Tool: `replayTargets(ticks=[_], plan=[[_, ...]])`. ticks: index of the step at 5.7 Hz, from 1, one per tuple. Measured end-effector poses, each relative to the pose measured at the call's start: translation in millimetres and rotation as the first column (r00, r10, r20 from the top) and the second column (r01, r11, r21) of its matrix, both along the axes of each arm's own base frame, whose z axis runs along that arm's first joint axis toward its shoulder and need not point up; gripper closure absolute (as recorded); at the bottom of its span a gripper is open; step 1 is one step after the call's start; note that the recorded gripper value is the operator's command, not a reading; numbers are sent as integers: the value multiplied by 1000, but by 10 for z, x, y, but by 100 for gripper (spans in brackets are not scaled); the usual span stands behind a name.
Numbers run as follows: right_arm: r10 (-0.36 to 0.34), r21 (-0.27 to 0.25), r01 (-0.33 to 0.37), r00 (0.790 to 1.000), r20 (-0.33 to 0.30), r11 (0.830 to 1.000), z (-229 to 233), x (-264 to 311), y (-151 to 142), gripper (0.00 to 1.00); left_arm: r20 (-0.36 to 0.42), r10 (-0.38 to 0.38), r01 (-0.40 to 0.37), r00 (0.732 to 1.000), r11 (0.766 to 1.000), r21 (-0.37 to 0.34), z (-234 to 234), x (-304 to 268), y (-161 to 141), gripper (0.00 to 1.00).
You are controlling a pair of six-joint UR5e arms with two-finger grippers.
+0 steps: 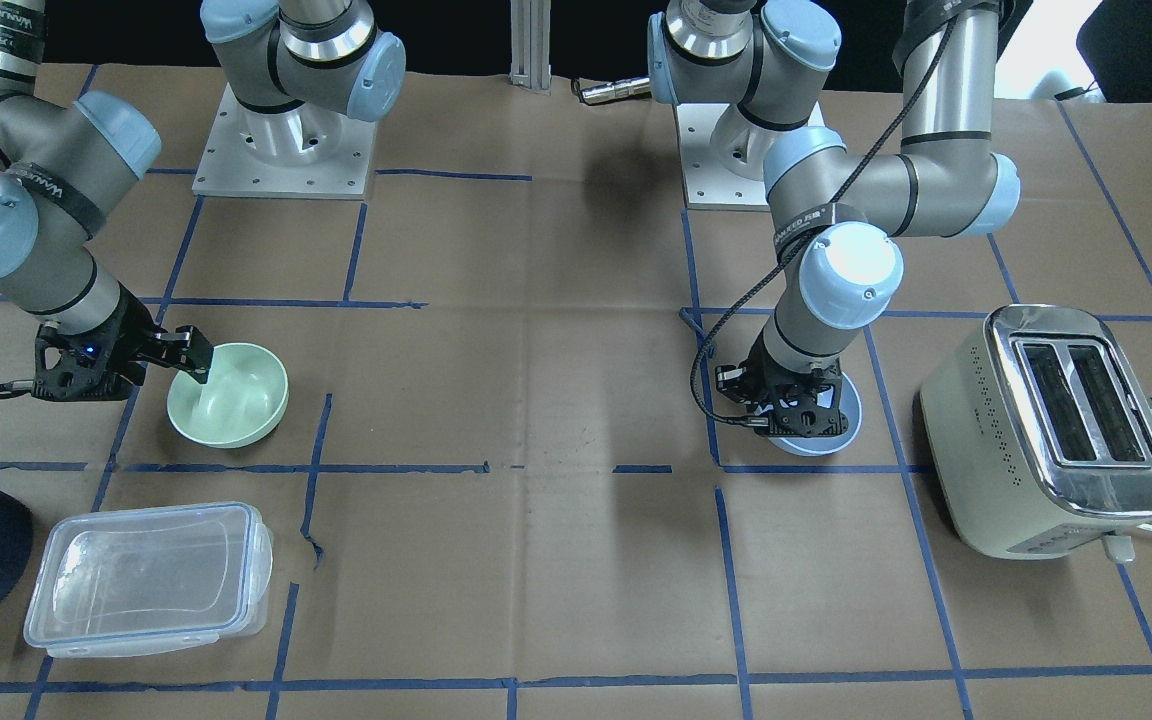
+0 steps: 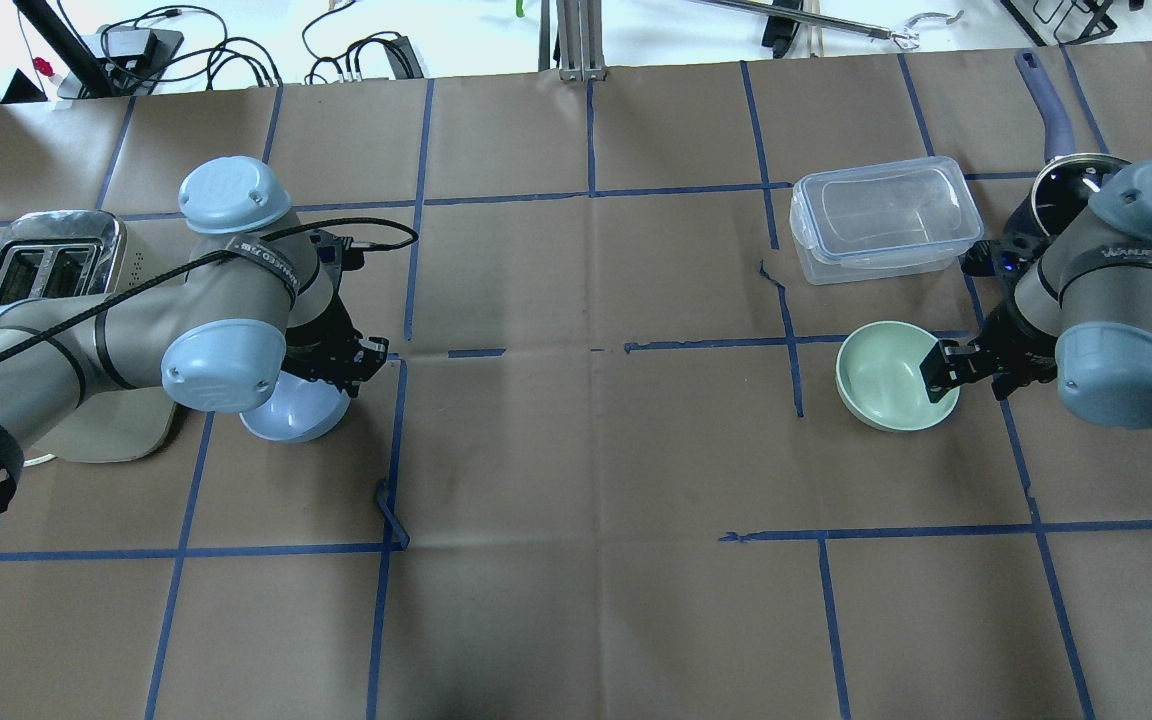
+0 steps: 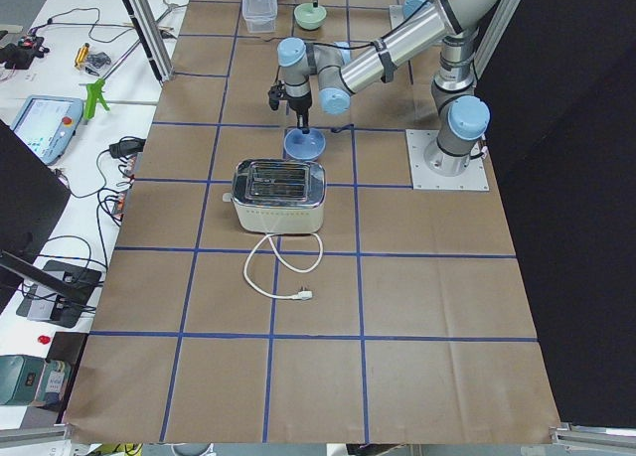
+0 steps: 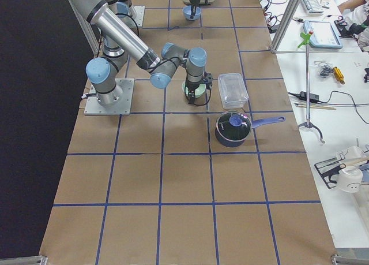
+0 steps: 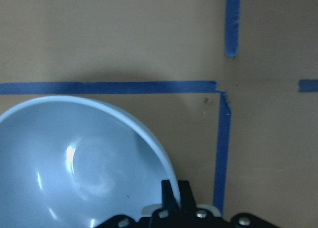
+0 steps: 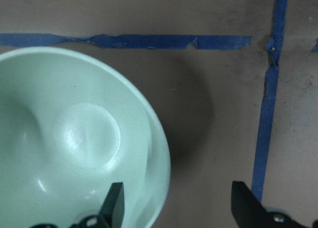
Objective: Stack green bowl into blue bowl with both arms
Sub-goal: 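Carry blue bowl toward center with left gripper while right lifts green bowl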
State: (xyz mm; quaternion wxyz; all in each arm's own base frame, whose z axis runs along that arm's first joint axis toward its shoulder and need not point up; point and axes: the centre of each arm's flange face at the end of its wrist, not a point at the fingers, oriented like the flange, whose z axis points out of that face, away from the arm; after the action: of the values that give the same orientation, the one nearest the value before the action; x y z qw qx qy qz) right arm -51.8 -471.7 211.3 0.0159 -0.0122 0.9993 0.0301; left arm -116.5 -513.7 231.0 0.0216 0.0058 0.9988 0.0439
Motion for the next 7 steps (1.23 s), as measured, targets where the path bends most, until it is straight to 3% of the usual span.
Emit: replayTargets(ticks=[1,3,5,6,7], plan=[[2,-1,-2,1000,-2,1000,-6,3,3,93,-7,-27,27,1000,999,-33,243,-403,-158,100],[8,-3,-8,1000,0,1000,12,17,0,96,-32,-78,75,996,994,-80,463,-1593,-571,100],[39,-26,-39,999,-9,999,289,99,-192,96,-33,-122,119,992,988,-98,228,-2671,-377,98],[55,-12,-55,998,-3,998,632,103,-408,96,-36,-155,150,987,981,-120,109,-2968,-244,92],[69,4,-69,998,4,998,1070,106,-613,96,-36,-176,170,984,977,-129,52,-3106,-143,7]])
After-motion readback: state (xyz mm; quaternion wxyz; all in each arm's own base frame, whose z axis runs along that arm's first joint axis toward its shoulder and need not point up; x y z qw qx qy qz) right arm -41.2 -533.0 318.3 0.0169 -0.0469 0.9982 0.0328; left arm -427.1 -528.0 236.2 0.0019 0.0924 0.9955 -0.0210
